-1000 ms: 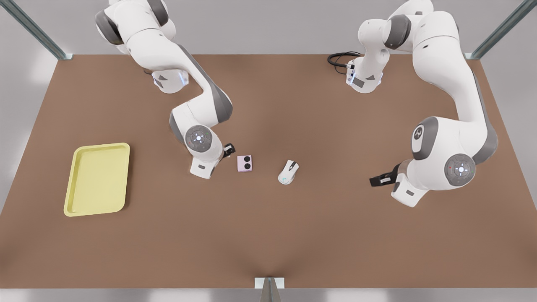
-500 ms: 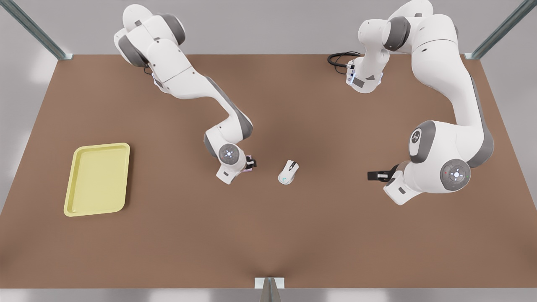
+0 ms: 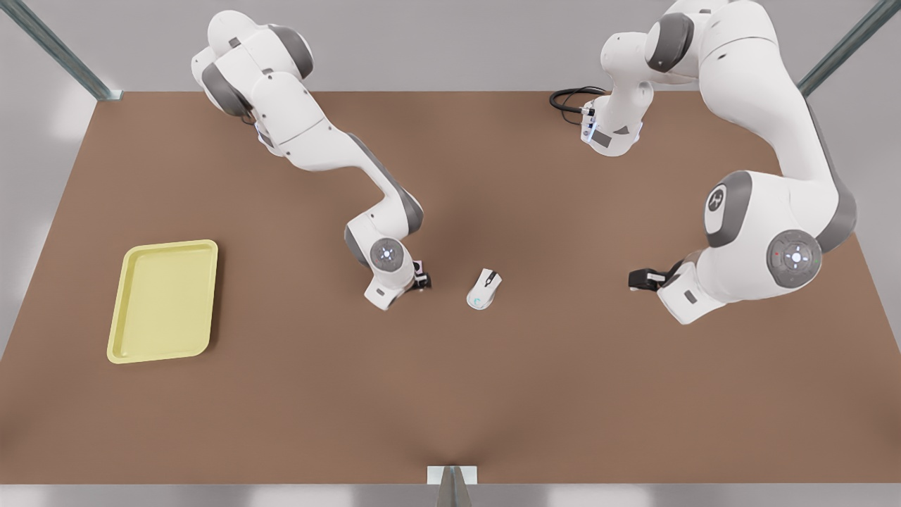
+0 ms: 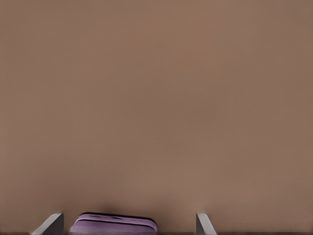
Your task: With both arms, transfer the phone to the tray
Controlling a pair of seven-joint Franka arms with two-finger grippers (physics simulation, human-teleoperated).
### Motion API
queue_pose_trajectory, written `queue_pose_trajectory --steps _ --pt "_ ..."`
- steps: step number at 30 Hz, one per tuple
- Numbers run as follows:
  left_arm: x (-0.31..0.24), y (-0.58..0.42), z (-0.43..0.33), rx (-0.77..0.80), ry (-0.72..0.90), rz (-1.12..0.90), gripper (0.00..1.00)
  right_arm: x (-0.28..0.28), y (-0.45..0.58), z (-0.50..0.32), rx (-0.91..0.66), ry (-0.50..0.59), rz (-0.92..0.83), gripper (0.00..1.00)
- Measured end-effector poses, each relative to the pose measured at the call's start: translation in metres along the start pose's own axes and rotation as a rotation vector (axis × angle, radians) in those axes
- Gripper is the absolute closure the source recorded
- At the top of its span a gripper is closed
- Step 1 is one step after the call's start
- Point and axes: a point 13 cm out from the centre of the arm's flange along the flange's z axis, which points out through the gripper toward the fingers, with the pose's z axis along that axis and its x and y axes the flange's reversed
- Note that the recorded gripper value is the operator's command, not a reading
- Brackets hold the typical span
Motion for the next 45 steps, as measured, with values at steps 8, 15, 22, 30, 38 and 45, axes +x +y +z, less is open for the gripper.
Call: queue_pose_trajectory --steps 8,15,22,30,38,45 --pt "0.000 0.002 0.003 -0.006 0.008 0.029 0.00 0.017 0.015 0.004 -0.007 0.019 -0.021 0.00" --pt "0.001 0.002 0.003 -0.007 0.009 0.045 0.00 0.030 0.009 0.014 0.006 0.039 -0.022 0.00" --pt "0.001 0.002 0.003 -0.009 0.010 0.056 0.00 0.034 0.017 0.019 -0.001 0.042 -0.033 0.00" --pt "-0.001 0.003 0.006 -0.009 0.012 0.064 0.00 0.036 0.018 0.021 -0.001 0.044 -0.035 0.00" --pt "-0.001 0.003 0.007 -0.009 0.013 0.070 0.00 0.040 0.016 0.031 0.004 0.056 -0.035 0.00" --pt "-0.001 0.003 0.006 -0.009 0.013 0.073 0.00 0.038 0.018 0.029 0.001 0.052 -0.035 0.16"
